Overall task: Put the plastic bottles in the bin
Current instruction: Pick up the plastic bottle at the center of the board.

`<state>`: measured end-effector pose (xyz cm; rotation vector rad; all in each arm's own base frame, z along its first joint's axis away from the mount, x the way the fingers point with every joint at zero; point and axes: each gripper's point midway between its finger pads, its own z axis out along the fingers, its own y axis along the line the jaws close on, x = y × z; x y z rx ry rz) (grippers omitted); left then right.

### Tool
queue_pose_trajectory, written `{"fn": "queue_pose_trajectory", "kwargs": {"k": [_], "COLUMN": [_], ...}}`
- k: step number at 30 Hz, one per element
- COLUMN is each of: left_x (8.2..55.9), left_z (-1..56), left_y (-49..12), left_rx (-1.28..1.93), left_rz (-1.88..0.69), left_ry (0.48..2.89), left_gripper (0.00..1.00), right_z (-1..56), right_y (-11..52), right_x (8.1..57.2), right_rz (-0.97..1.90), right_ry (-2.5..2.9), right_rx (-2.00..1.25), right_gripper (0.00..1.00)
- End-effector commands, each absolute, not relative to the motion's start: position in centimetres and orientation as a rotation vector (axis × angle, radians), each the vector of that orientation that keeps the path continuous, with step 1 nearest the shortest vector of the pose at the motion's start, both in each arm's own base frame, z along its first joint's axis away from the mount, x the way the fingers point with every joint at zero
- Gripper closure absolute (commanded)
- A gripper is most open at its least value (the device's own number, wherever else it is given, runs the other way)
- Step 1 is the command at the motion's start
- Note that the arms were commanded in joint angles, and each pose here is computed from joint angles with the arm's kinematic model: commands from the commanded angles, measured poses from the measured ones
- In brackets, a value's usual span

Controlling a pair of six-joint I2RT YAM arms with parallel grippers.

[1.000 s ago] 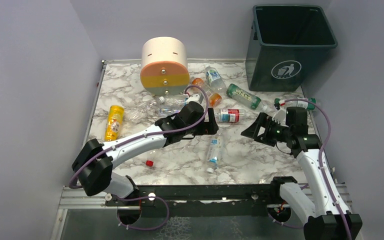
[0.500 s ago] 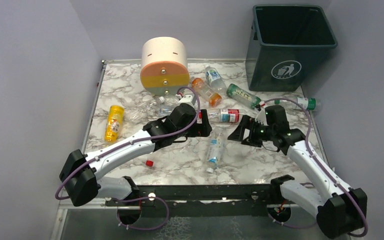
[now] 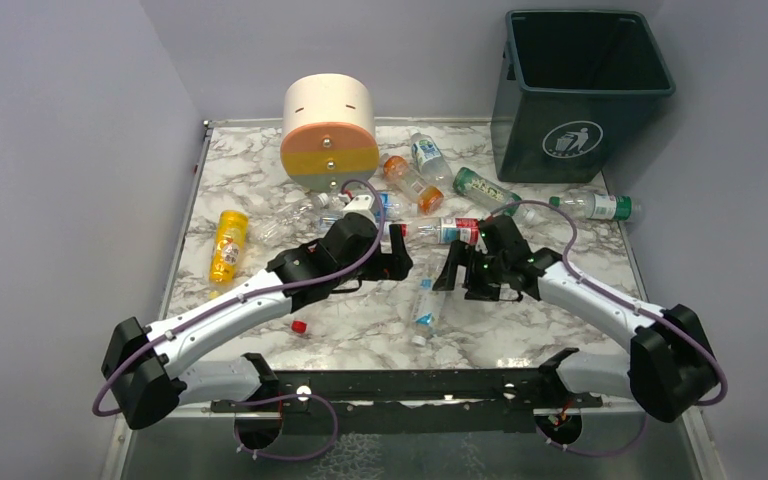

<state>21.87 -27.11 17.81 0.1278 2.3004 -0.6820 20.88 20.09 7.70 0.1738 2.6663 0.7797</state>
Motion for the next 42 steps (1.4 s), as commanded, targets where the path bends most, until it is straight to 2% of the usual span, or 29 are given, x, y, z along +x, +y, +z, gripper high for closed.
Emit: {"fn": "queue_pose_trajectory", "kwargs": {"k": [1,9,21,28,34,42], "left_x": [21.6,21.2,21.0,20.9,20.9,21.0], "left_z": [17.4,17.2,16.7,16.9,16.9,16.7], "left_y": [-25.9,-25.4,-25.0,-25.0,-25.1,-24.9], "left_rx": [0.117,0.102,0.098,0.100,0.108,0.107], "left_rz": [-0.645,-0.650,-0.637,-0.652,-0.649,-0.633], "left_ry": [2.302,2.306,2.313,2.304,2.307,2.310], "left_gripper": [0.01,0.01,0.01,0.01,0.01,0.01], "right_z": [8.4,8.1,6.0,4.7,4.9,11.6], "right_y": [21.0,22.4,24.6,25.1,24.9,24.1], "right_x": [23.6,24.6,23.4,22.6,22.4,23.1], "right_rz": [0.717,0.689,0.650,0.609,0.618,0.635], "right_ry": [2.594,2.608,2.670,2.712,2.704,2.560], "right_rx": [0.222,0.196,0.148,0.120,0.093,0.052], "right_gripper": [0.09,0.11,0.12,0.22,0.42,0.45]}}
